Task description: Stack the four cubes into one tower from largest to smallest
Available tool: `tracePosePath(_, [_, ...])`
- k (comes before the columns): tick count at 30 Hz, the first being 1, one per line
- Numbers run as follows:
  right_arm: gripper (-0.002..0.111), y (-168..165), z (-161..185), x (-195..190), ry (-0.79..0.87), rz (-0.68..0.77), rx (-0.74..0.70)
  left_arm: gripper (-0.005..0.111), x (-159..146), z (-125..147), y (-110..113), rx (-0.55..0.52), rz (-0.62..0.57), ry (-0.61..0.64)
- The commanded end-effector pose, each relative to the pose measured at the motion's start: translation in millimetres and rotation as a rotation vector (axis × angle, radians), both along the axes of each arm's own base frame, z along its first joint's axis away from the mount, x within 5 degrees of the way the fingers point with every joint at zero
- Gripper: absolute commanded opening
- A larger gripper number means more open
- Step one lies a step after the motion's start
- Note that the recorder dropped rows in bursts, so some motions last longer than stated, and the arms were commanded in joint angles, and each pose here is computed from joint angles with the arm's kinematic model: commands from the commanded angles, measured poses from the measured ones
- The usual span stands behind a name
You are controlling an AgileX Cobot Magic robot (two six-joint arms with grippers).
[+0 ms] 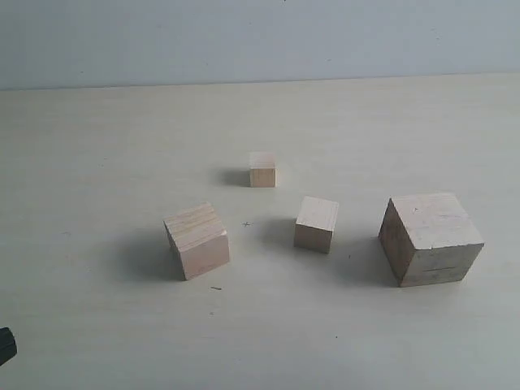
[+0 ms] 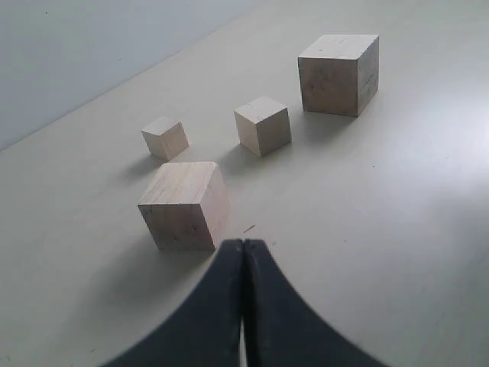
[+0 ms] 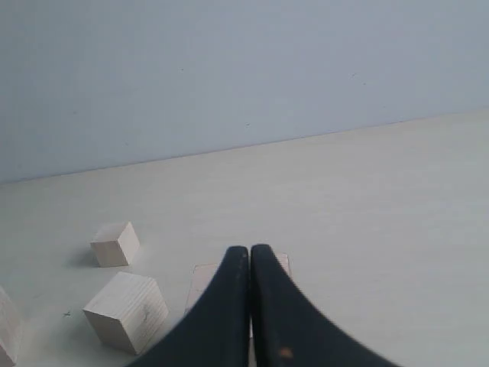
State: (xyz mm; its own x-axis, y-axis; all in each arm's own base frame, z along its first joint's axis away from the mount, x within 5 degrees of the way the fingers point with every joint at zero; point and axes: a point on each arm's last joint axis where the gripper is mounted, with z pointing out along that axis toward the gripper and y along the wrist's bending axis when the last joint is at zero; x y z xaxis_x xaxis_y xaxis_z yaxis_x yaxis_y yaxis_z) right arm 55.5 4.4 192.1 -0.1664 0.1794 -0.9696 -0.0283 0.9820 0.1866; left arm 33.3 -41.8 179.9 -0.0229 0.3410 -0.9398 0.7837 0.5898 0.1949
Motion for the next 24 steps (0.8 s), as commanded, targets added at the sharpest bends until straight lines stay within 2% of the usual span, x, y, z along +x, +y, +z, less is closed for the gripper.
tracePosePath(1, [0.001, -0.5, -0.4, -0.1, -0.011, -0.005, -0.010, 0.000, -0.1, 1.0, 0.2, -0.014, 0.003, -0.004])
tracePosePath(16, [0.001, -0.5, -0.2, -0.1, -0.013, -0.005, -0.010, 0.000, -0.1, 1.0, 0.2, -0.014, 0.003, -0.004])
tracePosePath(21, [0.001, -1.3, 7.2, 0.7, -0.093, -0.016, 0.003, 0.000, -0.1, 1.0, 0.2, -0.014, 0.003, -0.004])
tracePosePath(24, [0.001, -1.3, 14.5, 0.9, -0.158, -0.036, 0.287, 0.000, -0.1, 1.0, 0.2, -0.014, 0.003, -0.004])
